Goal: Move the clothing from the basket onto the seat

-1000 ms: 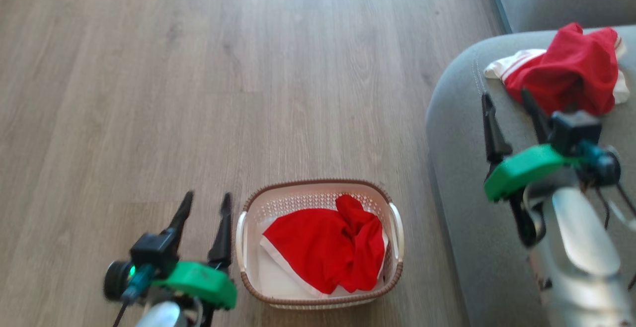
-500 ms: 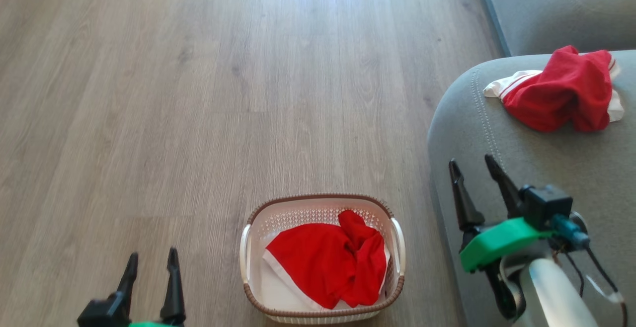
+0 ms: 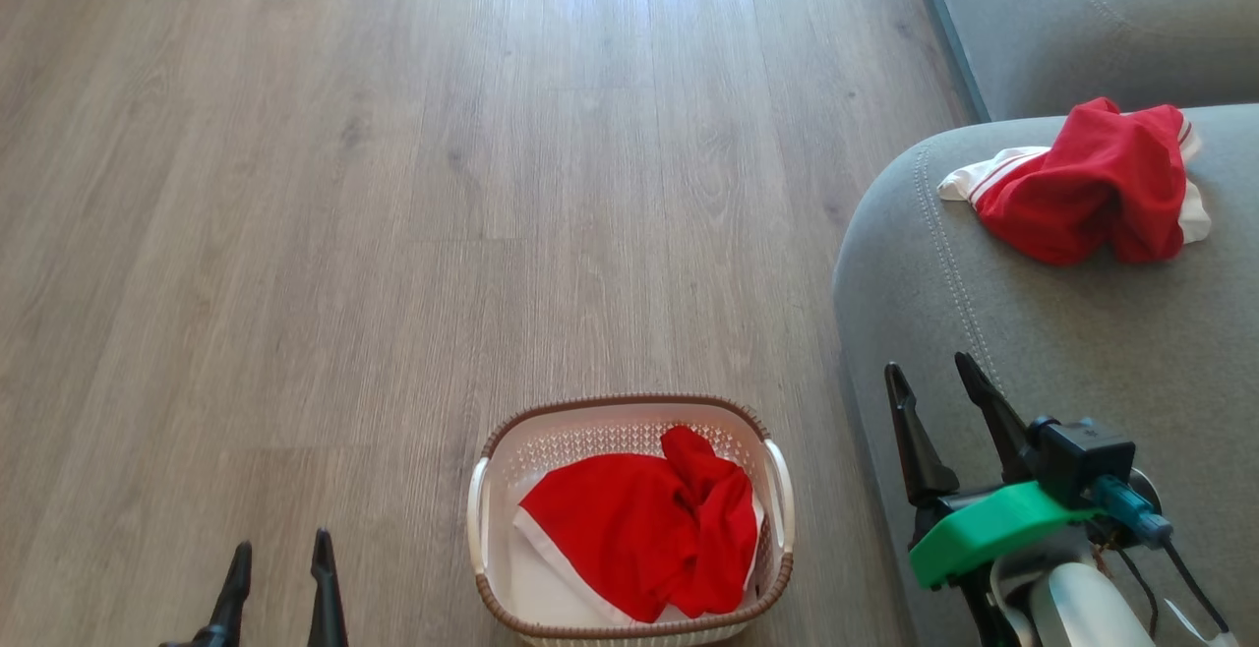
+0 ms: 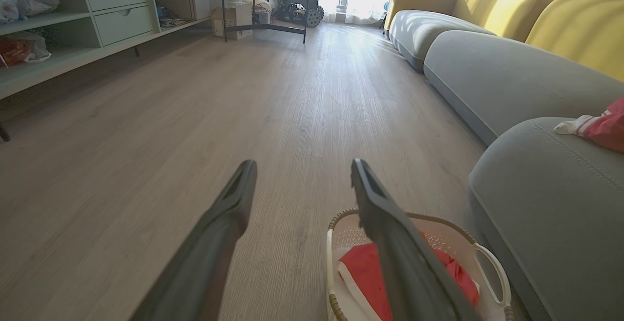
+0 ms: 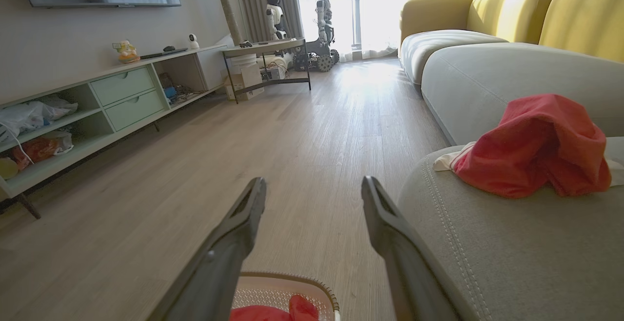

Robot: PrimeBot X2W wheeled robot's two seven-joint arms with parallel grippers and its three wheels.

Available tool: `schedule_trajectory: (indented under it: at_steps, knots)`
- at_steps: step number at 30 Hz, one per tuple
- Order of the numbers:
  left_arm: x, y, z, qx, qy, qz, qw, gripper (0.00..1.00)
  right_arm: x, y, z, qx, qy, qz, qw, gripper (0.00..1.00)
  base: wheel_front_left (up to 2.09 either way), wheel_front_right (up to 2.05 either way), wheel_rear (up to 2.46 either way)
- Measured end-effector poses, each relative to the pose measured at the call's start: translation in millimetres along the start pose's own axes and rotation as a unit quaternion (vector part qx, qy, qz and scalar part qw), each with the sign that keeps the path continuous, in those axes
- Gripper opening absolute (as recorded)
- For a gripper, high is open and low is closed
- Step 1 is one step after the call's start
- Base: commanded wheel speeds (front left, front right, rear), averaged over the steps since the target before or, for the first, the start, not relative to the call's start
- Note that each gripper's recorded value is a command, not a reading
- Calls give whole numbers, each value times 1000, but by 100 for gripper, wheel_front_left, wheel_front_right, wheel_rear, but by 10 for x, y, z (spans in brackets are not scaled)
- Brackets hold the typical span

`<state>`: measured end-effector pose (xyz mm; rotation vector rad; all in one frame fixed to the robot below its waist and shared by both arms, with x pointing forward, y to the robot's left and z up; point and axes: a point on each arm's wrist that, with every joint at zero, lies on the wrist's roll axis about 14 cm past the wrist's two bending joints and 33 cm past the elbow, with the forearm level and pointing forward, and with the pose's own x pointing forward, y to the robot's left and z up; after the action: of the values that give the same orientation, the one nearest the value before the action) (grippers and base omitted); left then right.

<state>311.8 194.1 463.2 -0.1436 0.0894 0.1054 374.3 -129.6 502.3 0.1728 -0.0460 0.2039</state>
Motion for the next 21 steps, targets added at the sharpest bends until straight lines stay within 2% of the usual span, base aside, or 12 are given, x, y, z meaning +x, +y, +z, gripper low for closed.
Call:
schedule_trajectory:
  at_steps: [21]
  knots:
    - [-8, -25, -79, -1, 8, -10, 1000, 100, 10, -18, -1, 2, 0, -3, 1000, 100, 0, 0, 0]
